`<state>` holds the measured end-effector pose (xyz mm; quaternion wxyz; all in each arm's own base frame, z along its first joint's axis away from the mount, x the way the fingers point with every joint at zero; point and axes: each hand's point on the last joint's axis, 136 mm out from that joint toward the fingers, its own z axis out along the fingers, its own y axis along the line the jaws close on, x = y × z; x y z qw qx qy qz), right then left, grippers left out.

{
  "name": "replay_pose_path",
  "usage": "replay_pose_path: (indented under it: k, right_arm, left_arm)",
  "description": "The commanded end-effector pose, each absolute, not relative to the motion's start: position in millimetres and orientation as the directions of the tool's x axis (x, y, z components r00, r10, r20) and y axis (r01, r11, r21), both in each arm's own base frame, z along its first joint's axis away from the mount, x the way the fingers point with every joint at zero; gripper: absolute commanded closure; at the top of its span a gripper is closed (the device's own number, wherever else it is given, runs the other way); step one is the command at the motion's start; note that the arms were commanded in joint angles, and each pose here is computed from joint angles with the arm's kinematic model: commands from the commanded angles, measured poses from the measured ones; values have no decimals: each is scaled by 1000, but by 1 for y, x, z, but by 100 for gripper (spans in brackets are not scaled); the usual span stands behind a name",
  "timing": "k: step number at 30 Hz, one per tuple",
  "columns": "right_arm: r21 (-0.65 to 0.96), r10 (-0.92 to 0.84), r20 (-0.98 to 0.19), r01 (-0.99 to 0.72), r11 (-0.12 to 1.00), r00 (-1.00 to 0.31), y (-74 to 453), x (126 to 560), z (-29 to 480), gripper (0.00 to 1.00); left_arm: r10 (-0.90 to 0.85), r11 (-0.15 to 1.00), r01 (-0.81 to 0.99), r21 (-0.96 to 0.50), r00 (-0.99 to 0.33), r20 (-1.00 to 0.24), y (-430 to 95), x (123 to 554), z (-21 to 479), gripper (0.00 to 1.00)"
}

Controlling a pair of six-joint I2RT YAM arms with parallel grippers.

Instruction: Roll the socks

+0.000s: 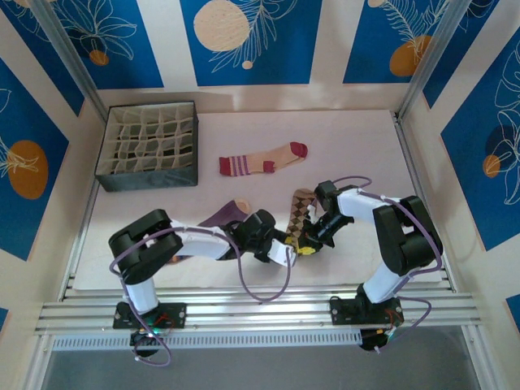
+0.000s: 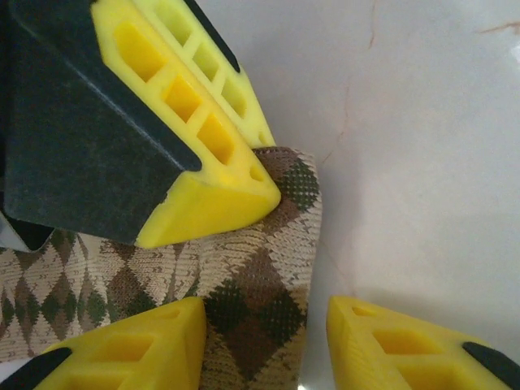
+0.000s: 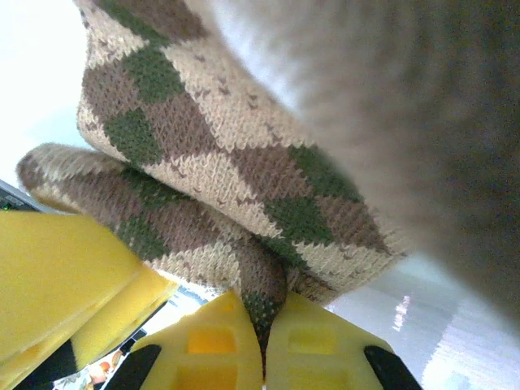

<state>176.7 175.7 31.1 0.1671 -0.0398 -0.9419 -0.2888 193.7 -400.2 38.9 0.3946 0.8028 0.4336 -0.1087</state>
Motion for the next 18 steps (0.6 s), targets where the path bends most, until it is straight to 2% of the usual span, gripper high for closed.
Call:
replay_pose_path:
  k: [1, 3, 4, 5, 7, 9, 10, 14, 18]
  right_arm:
    - [566, -42, 390, 204, 799, -920, 181, 167, 38, 100]
    - [584, -41, 387, 210, 784, -921, 183, 169, 41, 100]
    - [590, -38, 388, 216, 778, -921, 183, 170, 42, 99]
    - [599, -35, 385, 221, 770, -922, 184, 171, 44, 94]
    - [607, -20, 373, 227, 761, -928, 182, 175, 46, 78]
    - [595, 13, 352, 235, 769, -936, 176, 180, 48, 59]
    - [592, 28, 336, 234, 771, -941, 174, 182, 48, 56]
    - [582, 107, 253, 239, 778, -962, 161, 193, 53, 56]
    - [608, 140, 178, 221, 763, -974, 158, 197, 57, 72]
  left_arm:
    - [626, -355, 774, 524, 613, -482, -402, 197, 23, 58]
    - [641, -366, 781, 506, 605, -471, -400, 197, 17, 63]
    - [649, -371, 790, 489, 597, -472, -399, 196, 16, 68]
    - [654, -381, 803, 459, 585, -480, -399, 194, 17, 77]
    - [665, -410, 836, 365, 547, -508, -395, 185, 17, 97]
    - [677, -416, 867, 273, 496, -544, -392, 177, 21, 100]
    - [679, -422, 875, 236, 478, -557, -391, 173, 22, 100]
    - [715, -419, 906, 56, 368, -594, -387, 163, 26, 100]
    - [746, -393, 913, -112, 246, -618, -389, 161, 33, 100]
